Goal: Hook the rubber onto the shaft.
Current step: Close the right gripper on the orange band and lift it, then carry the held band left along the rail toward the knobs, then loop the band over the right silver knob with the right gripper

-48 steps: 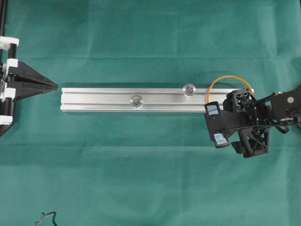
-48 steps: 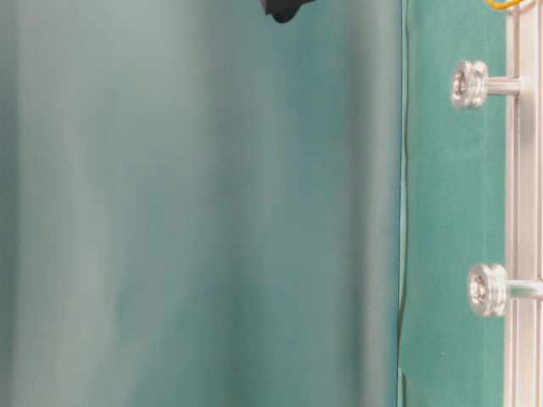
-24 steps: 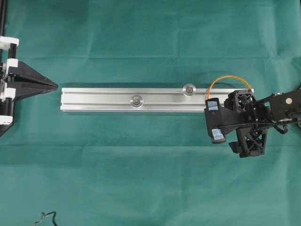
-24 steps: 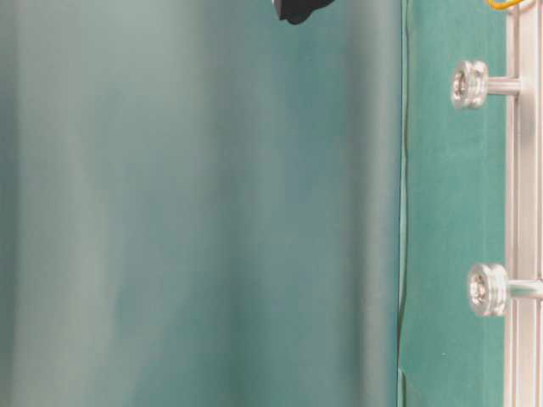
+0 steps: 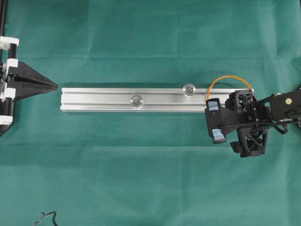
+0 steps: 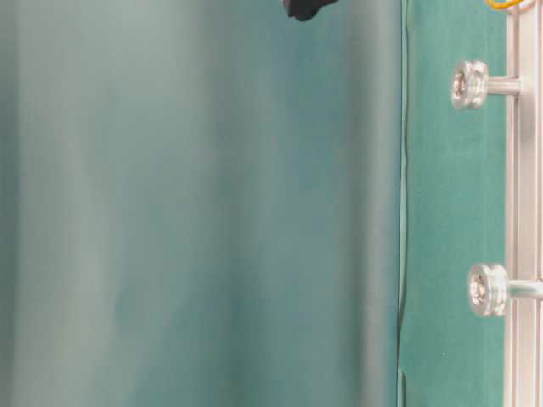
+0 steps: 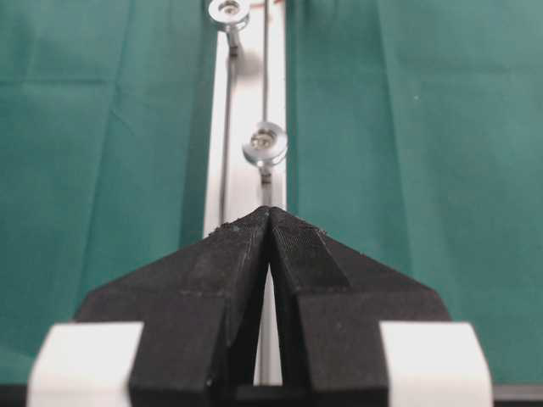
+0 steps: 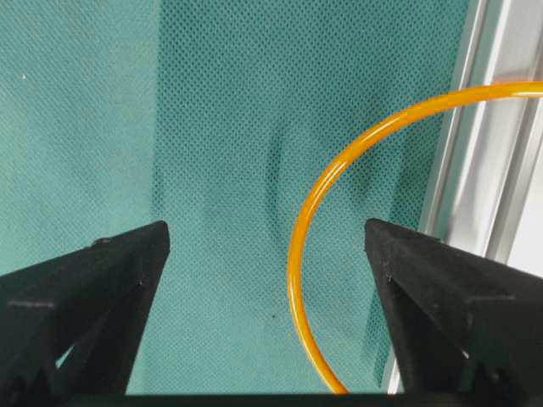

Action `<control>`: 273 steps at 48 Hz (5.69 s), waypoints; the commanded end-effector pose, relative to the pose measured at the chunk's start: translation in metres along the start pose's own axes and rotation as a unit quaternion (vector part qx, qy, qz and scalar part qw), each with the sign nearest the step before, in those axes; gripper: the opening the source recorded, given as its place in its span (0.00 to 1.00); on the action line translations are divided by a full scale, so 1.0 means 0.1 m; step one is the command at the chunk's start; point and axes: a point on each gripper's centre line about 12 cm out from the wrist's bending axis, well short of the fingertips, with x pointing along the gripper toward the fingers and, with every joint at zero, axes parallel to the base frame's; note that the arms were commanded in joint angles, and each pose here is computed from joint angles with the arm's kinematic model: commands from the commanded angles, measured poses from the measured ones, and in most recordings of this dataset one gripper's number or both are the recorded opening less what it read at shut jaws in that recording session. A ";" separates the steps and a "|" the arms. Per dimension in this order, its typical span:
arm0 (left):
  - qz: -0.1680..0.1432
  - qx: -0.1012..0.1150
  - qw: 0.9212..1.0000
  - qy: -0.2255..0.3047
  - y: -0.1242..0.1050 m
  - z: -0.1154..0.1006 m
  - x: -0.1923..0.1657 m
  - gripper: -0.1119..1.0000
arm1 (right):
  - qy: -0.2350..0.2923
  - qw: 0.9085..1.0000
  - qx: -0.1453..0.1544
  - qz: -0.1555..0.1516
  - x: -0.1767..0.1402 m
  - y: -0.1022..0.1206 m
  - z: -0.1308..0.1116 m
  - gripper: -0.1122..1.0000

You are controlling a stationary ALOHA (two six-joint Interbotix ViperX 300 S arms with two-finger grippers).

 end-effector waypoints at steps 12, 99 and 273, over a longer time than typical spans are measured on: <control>0.000 0.001 1.000 -0.016 0.00 0.12 -0.02 0.10 | -0.006 1.000 -0.007 -0.001 -0.01 0.01 0.03 0.47; -0.001 0.002 1.000 -0.018 0.00 0.13 -0.02 0.10 | -0.028 0.999 -0.036 -0.020 -1.15 0.08 0.38 0.15; -0.006 0.004 1.000 -0.019 -0.03 0.14 -0.02 0.10 | -0.034 0.997 -0.052 -0.049 -0.78 0.13 1.17 0.15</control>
